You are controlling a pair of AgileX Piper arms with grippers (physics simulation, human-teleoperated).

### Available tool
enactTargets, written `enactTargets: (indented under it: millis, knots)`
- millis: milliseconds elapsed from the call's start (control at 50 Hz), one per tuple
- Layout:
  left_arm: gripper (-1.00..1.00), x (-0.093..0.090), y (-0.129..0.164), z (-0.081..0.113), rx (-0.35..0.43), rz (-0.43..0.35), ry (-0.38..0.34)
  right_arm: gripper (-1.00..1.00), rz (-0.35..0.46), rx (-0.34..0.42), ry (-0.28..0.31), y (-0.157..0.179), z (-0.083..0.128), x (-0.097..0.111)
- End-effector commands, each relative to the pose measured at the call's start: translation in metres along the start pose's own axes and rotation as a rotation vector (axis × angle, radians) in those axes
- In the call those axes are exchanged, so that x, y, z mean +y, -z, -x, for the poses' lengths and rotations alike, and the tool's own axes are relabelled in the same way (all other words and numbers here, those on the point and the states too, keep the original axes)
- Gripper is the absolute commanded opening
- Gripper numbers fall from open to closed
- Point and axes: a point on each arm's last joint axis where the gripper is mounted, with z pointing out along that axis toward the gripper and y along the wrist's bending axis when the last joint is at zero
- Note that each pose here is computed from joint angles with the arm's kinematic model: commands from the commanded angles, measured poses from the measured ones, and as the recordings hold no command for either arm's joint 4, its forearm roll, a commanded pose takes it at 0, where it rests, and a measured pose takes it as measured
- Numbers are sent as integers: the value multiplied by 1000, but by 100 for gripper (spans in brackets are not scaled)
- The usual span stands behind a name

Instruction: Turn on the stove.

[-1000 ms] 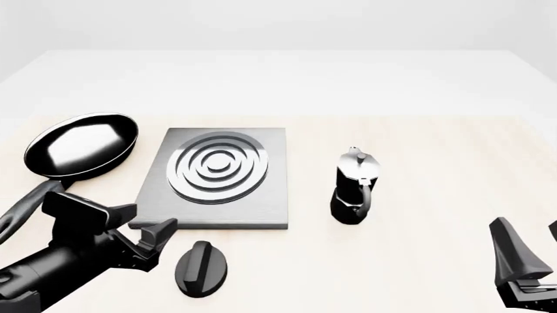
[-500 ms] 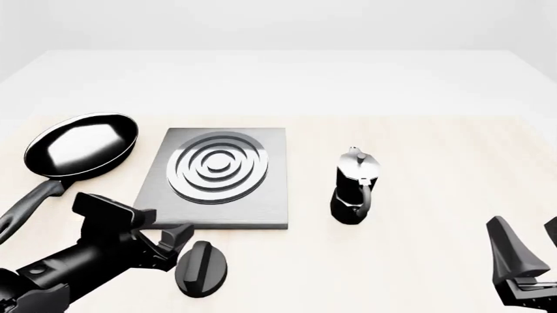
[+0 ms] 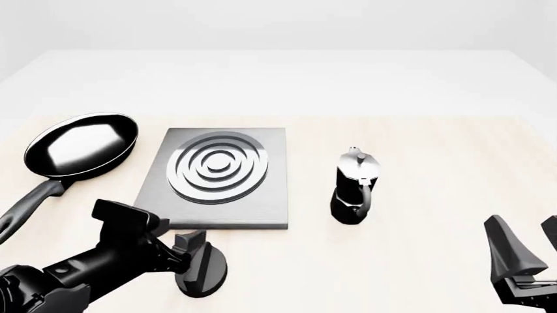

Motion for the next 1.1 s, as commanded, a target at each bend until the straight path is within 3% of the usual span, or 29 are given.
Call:
enactTargets:
  millis: [20, 1100]
  knots:
    - [100, -1, -5, -7, 20, -6, 31, 100, 2, 2, -2, 0, 0, 0]
    - [100, -2, -24, -21, 63, -9, 80, 100, 7, 7, -18, -3, 0, 1]
